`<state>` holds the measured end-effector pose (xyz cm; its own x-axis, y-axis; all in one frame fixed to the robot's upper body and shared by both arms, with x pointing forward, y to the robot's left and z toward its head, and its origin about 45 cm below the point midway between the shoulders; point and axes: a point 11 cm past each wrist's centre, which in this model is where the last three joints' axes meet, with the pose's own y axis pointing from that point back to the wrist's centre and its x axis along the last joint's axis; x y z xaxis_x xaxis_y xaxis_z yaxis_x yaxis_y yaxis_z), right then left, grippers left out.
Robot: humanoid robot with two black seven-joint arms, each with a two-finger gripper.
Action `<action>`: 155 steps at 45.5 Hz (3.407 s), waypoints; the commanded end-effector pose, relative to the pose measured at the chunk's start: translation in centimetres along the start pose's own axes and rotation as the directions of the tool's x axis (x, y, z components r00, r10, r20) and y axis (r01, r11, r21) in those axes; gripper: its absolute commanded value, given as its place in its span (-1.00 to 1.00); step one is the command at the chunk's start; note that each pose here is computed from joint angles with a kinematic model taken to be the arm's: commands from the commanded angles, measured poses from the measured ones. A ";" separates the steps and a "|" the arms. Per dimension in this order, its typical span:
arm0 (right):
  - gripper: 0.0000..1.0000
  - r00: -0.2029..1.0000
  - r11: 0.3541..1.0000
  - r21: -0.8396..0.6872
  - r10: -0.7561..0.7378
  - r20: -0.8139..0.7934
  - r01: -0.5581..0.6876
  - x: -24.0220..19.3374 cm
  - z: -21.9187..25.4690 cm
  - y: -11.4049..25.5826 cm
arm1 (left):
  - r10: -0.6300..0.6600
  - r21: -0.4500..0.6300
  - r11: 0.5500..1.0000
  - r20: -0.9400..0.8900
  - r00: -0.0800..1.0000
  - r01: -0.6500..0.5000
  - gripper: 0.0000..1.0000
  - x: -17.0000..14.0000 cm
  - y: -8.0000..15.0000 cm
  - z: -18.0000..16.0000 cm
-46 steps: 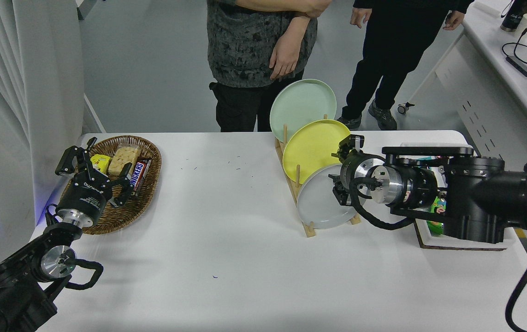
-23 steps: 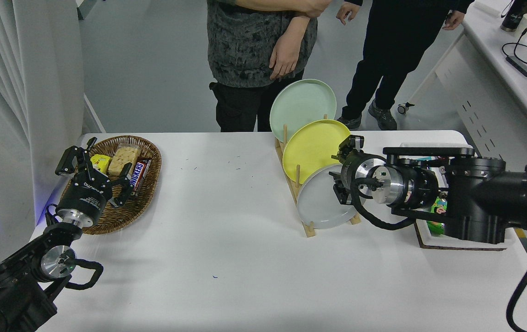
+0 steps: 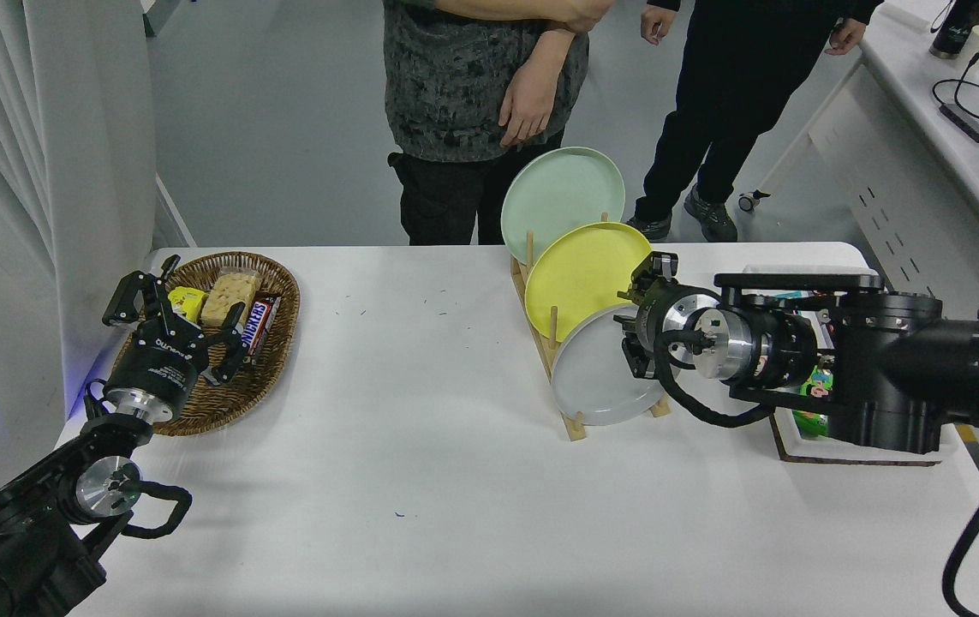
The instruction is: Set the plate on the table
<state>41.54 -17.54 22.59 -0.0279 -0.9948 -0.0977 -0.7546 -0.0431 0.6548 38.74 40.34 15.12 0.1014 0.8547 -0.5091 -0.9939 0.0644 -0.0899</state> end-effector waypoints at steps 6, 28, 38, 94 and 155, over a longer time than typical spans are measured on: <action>-0.70 1.000 1.000 0.005 0.010 0.005 -0.010 0.5 -0.3 0.0 | 0.001 -0.001 1.000 -0.001 1.000 -0.001 0.96 0.0 0.0 0.0; -0.87 1.000 1.000 0.005 0.005 0.004 -0.005 0.3 -0.4 0.1 | 0.000 0.000 1.000 0.000 1.000 0.000 0.96 0.0 0.0 0.0; -0.89 1.000 1.000 0.010 0.016 0.009 -0.017 1.0 -0.7 0.2 | 0.000 0.000 1.000 0.000 1.000 0.000 0.95 0.0 0.0 0.0; -1.00 0.999 0.997 0.072 0.022 0.034 -0.024 3.3 -7.2 4.0 | 0.000 0.000 1.000 0.000 1.000 0.000 0.96 0.0 0.0 0.0; -1.00 0.860 0.991 -0.031 -0.101 0.500 0.134 9.2 -5.0 7.1 | -0.001 0.003 1.000 0.001 1.000 0.001 0.96 0.0 0.0 -0.1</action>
<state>42.24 -26.22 32.98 -0.0359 -0.9045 -0.4249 -0.7511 -0.2561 0.6085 38.72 40.31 15.09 0.1019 0.8549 -0.5087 -0.9939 0.0657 -0.0886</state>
